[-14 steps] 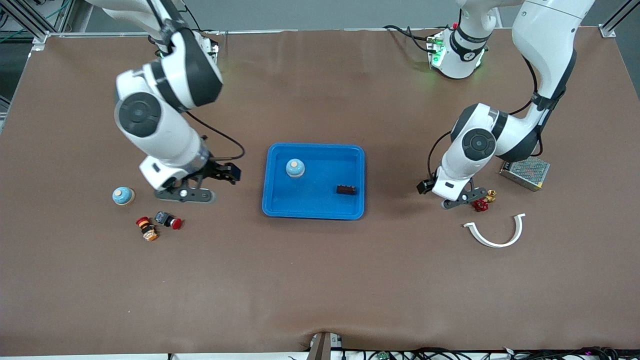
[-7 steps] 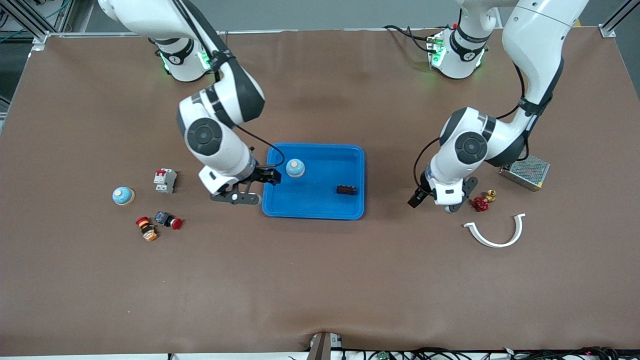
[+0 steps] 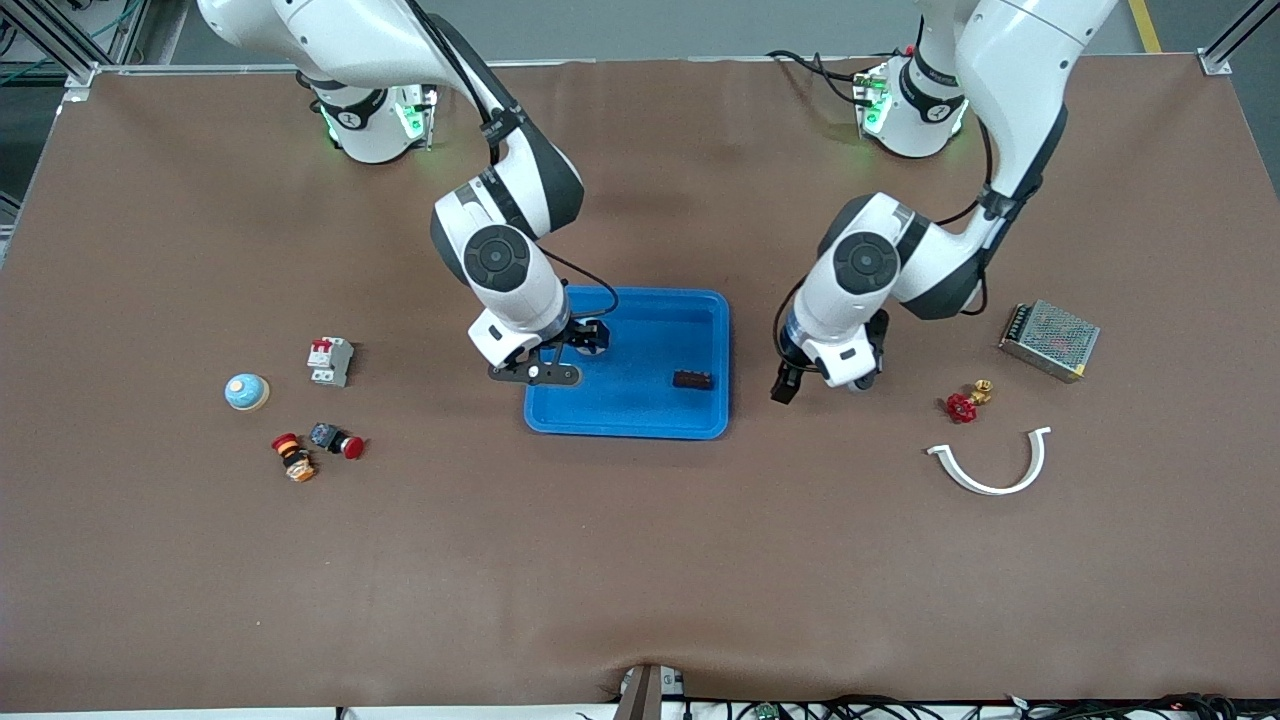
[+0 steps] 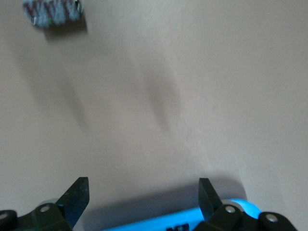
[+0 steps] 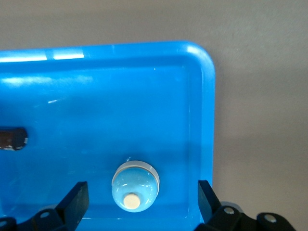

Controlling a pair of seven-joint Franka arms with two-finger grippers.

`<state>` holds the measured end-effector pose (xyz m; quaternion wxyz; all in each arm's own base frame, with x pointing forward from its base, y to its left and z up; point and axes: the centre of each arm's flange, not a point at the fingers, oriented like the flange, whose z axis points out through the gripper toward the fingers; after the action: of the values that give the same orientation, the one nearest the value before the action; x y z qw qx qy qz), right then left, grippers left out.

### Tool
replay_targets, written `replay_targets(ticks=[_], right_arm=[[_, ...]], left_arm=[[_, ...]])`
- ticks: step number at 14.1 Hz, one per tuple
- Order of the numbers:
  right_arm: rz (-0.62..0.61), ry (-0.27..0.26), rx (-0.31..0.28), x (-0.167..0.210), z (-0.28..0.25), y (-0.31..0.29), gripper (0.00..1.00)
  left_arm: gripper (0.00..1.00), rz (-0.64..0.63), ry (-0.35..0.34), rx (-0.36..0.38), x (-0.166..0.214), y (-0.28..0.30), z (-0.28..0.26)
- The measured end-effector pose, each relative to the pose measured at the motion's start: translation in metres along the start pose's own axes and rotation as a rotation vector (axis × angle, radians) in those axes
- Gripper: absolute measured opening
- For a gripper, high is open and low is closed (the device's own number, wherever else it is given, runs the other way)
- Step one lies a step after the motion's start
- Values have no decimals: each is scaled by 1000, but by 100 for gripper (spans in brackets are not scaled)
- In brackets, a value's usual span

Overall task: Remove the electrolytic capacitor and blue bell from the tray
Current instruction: 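Grasp the second bell with the right gripper while the left gripper grasps the capacitor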

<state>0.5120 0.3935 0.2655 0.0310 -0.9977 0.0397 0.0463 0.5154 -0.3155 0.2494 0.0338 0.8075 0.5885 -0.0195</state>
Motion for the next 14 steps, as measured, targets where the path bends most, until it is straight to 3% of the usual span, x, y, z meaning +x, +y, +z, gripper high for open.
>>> replay_targets(ticks=[7,14], right_arm=[[4,31,7,-27,45,-19,100],[6,37,-1,-29,76,-21,100]], left_arm=[[100,-192,-25,-50,-61,-4,-5],[100,-307,-15,-73,-84,19,21]])
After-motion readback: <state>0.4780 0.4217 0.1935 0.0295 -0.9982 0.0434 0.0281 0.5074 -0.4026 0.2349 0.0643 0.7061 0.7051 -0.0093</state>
